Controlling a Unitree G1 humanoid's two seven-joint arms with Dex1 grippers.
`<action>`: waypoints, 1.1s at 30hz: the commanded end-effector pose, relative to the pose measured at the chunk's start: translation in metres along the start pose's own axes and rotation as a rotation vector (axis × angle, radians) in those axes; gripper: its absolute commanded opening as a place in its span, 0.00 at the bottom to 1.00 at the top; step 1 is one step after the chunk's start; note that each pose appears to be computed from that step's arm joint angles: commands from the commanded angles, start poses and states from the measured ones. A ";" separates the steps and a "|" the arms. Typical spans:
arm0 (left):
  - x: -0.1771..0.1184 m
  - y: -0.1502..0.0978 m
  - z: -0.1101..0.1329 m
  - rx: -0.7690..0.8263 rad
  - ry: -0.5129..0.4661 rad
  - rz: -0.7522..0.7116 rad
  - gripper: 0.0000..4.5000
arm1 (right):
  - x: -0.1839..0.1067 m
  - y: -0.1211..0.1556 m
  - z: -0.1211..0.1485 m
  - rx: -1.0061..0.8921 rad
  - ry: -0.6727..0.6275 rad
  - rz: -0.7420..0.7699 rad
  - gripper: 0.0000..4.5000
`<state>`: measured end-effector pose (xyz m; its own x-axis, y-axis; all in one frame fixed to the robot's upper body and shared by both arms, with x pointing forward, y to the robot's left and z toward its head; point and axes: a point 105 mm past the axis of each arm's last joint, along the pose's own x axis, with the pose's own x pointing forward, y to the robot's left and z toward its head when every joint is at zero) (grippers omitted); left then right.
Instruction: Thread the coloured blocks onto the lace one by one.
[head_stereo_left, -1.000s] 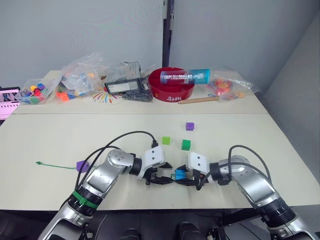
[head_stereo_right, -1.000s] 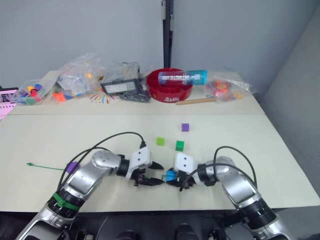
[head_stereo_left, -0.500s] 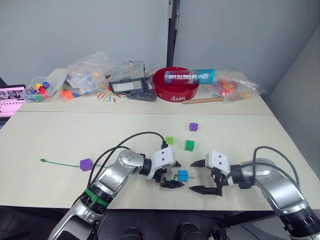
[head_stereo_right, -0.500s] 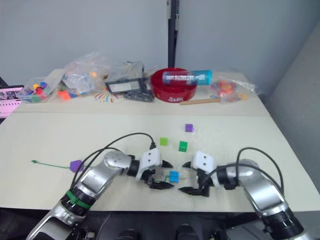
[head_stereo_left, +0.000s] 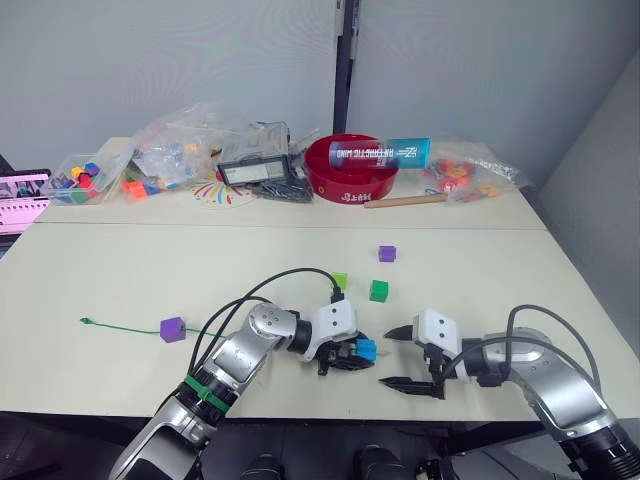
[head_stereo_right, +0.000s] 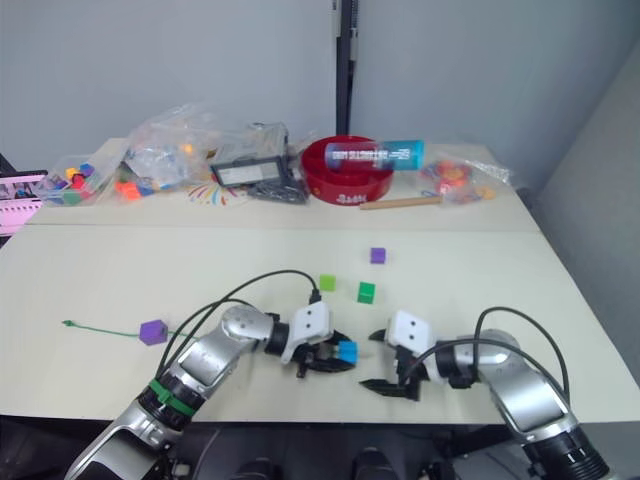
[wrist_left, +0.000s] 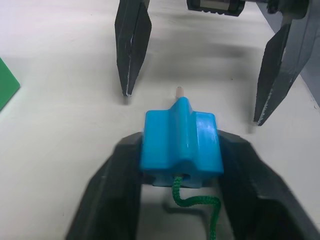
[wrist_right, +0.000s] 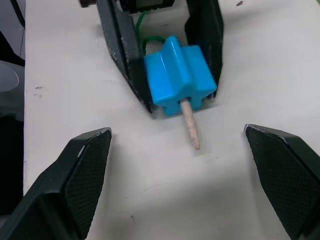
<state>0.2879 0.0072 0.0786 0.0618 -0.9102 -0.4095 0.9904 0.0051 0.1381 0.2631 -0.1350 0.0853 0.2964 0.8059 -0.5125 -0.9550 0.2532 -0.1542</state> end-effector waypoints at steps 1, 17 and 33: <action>-0.001 0.000 0.008 0.044 -0.017 -0.007 0.31 | -0.001 -0.003 0.010 -0.049 -0.025 -0.007 1.00; -0.003 -0.002 0.009 0.065 0.000 -0.038 0.31 | 0.005 -0.005 0.014 -0.085 -0.030 0.003 0.21; -0.051 0.009 -0.005 0.032 0.044 0.036 0.31 | 0.001 -0.011 0.021 -0.131 -0.026 0.019 0.00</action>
<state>0.2941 0.0491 0.0875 0.0896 -0.8803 -0.4659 0.9855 0.0108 0.1691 0.2722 -0.1249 0.0938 0.2683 0.8168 -0.5107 -0.9600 0.1823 -0.2127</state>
